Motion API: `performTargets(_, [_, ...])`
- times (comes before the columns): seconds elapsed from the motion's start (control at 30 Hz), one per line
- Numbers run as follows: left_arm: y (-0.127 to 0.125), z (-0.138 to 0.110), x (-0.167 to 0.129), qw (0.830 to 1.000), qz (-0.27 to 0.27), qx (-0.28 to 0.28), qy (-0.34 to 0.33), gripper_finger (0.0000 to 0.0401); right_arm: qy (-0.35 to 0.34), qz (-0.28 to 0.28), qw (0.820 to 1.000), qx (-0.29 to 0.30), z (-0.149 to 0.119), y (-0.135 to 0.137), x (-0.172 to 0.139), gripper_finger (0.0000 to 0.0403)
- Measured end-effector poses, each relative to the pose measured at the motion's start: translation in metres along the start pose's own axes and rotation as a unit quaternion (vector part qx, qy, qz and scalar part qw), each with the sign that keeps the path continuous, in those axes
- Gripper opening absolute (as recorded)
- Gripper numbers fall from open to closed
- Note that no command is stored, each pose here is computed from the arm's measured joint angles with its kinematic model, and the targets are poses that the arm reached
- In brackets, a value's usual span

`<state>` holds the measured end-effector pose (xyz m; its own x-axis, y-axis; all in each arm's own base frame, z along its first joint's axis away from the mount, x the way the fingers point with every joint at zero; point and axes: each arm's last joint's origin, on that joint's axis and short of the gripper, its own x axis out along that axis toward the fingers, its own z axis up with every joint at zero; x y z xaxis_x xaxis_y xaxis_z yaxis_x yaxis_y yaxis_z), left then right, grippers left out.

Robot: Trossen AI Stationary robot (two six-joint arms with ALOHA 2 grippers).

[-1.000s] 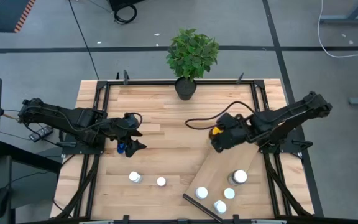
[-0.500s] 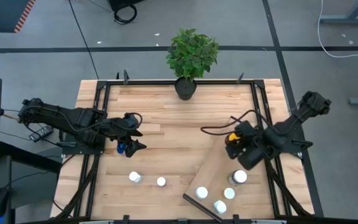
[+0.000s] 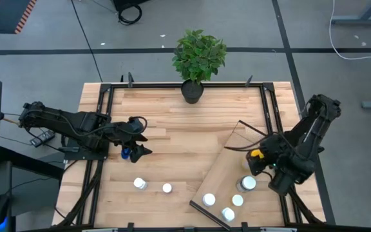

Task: Pick and place medicine bottles onto shelf by color
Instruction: Put the yellow medicine bottle on the shelf

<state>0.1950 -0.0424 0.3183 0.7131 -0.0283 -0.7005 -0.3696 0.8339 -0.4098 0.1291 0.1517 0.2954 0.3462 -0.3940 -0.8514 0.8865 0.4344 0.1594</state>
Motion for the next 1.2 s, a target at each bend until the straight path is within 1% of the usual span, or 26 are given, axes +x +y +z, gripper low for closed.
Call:
performTargets(0.17, [0.0,0.0,0.0,1.0,0.0,-0.006,0.0,0.0329,0.0,-0.007,1.0,-0.027,-0.009,-0.007,0.004,0.0233])
performTargets(0.53, [0.0,0.0,0.0,0.999,-0.001,-0.042,-0.001,0.0329,-0.043,-0.015,0.995,-0.093,-0.02,-0.02,0.019,0.0234])
performTargets(0.83, [0.0,0.0,0.0,0.996,-0.001,-0.087,-0.001,0.0329,-0.051,-0.008,0.993,-0.108,-0.026,-0.025,0.02,0.0237])
performTargets(0.97, [0.0,0.0,0.0,0.995,-0.001,-0.096,-0.001,0.0329,-0.037,-0.021,0.993,-0.111,-0.027,-0.026,0.02,0.0258])
performTargets(1.2, [-0.003,0.003,0.0,0.995,-0.015,-0.098,-0.013,0.0329,-0.027,-0.014,0.993,-0.116,-0.027,-0.026,0.017,0.0302])
